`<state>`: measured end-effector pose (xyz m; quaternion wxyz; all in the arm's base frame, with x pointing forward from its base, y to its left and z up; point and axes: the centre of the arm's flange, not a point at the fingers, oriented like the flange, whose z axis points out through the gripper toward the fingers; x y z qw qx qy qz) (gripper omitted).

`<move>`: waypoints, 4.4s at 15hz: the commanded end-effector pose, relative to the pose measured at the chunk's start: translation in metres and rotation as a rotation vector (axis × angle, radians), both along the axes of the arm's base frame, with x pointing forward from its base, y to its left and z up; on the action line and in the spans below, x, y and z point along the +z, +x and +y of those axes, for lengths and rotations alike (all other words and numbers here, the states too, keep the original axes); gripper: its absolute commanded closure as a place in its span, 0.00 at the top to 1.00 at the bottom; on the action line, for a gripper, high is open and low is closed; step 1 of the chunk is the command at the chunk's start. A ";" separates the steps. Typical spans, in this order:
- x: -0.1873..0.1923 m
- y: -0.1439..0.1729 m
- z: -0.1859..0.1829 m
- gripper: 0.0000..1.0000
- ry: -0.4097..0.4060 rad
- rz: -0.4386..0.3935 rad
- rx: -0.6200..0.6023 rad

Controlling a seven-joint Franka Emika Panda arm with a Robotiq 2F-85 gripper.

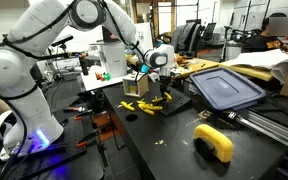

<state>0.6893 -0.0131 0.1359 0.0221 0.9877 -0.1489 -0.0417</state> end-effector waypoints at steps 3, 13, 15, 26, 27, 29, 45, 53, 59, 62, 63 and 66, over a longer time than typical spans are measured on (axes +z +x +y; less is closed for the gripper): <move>0.030 -0.022 0.001 0.30 0.010 0.025 -0.008; 0.069 -0.080 0.015 1.00 0.036 0.089 0.011; 0.064 -0.080 0.021 1.00 0.043 0.089 0.009; 0.027 -0.038 0.023 1.00 0.074 0.079 -0.169; 0.024 -0.035 0.020 1.00 0.076 0.081 -0.194; 0.016 -0.030 0.014 1.00 0.078 0.084 -0.232; 0.002 -0.014 -0.002 0.15 0.094 0.079 -0.242; 0.025 -0.030 -0.004 0.04 0.084 0.085 -0.239; 0.112 -0.070 -0.039 0.04 -0.059 -0.020 -0.251; 0.165 -0.094 -0.054 0.04 -0.162 -0.079 -0.226; 0.182 -0.103 -0.056 0.04 -0.200 -0.095 -0.216; 0.227 -0.123 -0.053 0.04 -0.345 -0.169 -0.168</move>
